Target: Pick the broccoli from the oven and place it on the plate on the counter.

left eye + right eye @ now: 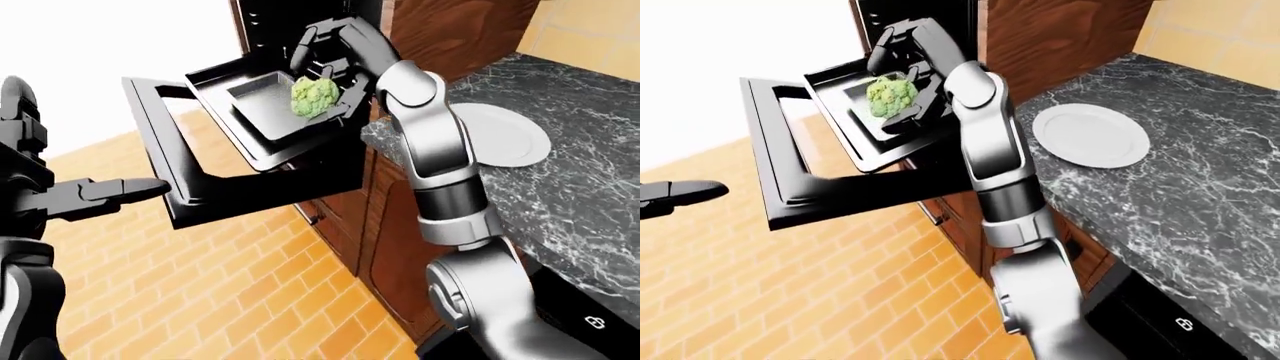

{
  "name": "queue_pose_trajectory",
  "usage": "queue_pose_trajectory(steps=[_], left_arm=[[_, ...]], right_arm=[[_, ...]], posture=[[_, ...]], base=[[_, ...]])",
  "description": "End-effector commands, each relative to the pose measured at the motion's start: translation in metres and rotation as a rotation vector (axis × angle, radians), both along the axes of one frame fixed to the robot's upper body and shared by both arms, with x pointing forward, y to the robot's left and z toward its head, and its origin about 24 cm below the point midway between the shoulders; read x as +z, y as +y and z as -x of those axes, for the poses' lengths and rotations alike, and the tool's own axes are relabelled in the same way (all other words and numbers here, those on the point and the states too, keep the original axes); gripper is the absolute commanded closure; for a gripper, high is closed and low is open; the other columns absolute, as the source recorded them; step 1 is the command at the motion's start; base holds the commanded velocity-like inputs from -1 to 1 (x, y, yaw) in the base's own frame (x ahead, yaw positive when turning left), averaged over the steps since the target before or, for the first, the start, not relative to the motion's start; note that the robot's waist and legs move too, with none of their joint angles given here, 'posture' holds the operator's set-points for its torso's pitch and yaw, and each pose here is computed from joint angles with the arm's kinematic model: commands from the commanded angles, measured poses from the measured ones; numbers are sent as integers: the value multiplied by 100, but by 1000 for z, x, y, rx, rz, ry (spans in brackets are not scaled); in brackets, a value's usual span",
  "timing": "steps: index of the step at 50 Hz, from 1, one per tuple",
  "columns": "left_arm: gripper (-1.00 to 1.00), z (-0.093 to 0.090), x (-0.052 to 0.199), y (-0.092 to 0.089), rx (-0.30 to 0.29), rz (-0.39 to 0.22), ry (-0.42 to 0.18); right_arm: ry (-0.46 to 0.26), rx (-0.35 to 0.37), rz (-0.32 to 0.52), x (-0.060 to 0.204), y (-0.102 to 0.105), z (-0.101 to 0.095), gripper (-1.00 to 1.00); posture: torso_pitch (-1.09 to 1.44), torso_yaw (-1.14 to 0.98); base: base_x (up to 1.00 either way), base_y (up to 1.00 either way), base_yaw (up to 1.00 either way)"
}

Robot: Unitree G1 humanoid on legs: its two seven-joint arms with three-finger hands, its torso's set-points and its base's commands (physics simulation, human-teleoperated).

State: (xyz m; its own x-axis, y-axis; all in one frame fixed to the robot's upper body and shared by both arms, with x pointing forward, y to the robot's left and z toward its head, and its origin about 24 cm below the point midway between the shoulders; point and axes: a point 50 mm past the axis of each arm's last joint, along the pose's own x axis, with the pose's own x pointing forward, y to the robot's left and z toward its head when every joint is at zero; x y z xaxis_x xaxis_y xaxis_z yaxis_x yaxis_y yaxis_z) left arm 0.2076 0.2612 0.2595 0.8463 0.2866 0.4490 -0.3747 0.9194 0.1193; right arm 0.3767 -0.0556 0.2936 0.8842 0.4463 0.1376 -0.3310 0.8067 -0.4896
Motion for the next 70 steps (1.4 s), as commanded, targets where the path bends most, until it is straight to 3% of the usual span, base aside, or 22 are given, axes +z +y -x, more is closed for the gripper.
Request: queue_pose_trajectory(steps=[1, 21, 23, 25, 36, 48, 56, 59, 60, 65, 66, 67, 70], left_arm=[[-100, 7, 12, -2, 12, -38, -78], [-100, 8, 14, -3, 12, -41, -80], [-100, 7, 15, -3, 12, -42, -81], [-100, 7, 16, -3, 12, -42, -82], [-100, 7, 15, -3, 13, -44, -81], [-100, 7, 13, -2, 15, -43, -78], [-100, 8, 13, -2, 14, -43, -79], [-100, 8, 15, -2, 16, -44, -81], [-100, 8, 15, -2, 18, -47, -81], [-100, 7, 16, -4, 13, -47, -83], [-100, 7, 17, -4, 11, -45, -83], [-100, 7, 17, -4, 12, -48, -83], [-100, 7, 18, -4, 11, -48, -85]], right_arm=[[-125, 42, -57, 30, 3, 12, 100], [-134, 50, -81, 35, 2, 15, 100], [-140, 41, -86, 36, 2, 14, 100], [-145, 7, -39, 34, 1, 12, 100], [-147, -53, -69, 35, -10, -1, 100], [-146, -70, -123, 38, -16, -13, 100], [-130, -121, -145, 38, -27, -21, 100], [-103, -184, -175, 36, -33, -26, 100], [-124, -158, -192, 40, -33, -24, 100], [-103, -258, -145, 37, -38, -30, 100], [-102, -239, -150, 37, -37, -30, 100], [-103, -275, -135, 37, -39, -32, 100], [-86, -281, -129, 35, -38, -34, 100]], posture=[[0, 0], [0, 0], [0, 0], [0, 0], [0, 0], [0, 0], [0, 0], [0, 0], [0, 0], [0, 0], [0, 0], [0, 0], [0, 0]], base=[[0, 0, 0], [0, 0, -87], [0, -81, 0], [0, -19, 0], [0, 0, 0], [43, 0, 0], [96, 0, 0], [45, 0, 0], [0, 0, 0], [0, 0, 0], [0, 0, 0], [0, 0, 0], [0, 0, 0]])
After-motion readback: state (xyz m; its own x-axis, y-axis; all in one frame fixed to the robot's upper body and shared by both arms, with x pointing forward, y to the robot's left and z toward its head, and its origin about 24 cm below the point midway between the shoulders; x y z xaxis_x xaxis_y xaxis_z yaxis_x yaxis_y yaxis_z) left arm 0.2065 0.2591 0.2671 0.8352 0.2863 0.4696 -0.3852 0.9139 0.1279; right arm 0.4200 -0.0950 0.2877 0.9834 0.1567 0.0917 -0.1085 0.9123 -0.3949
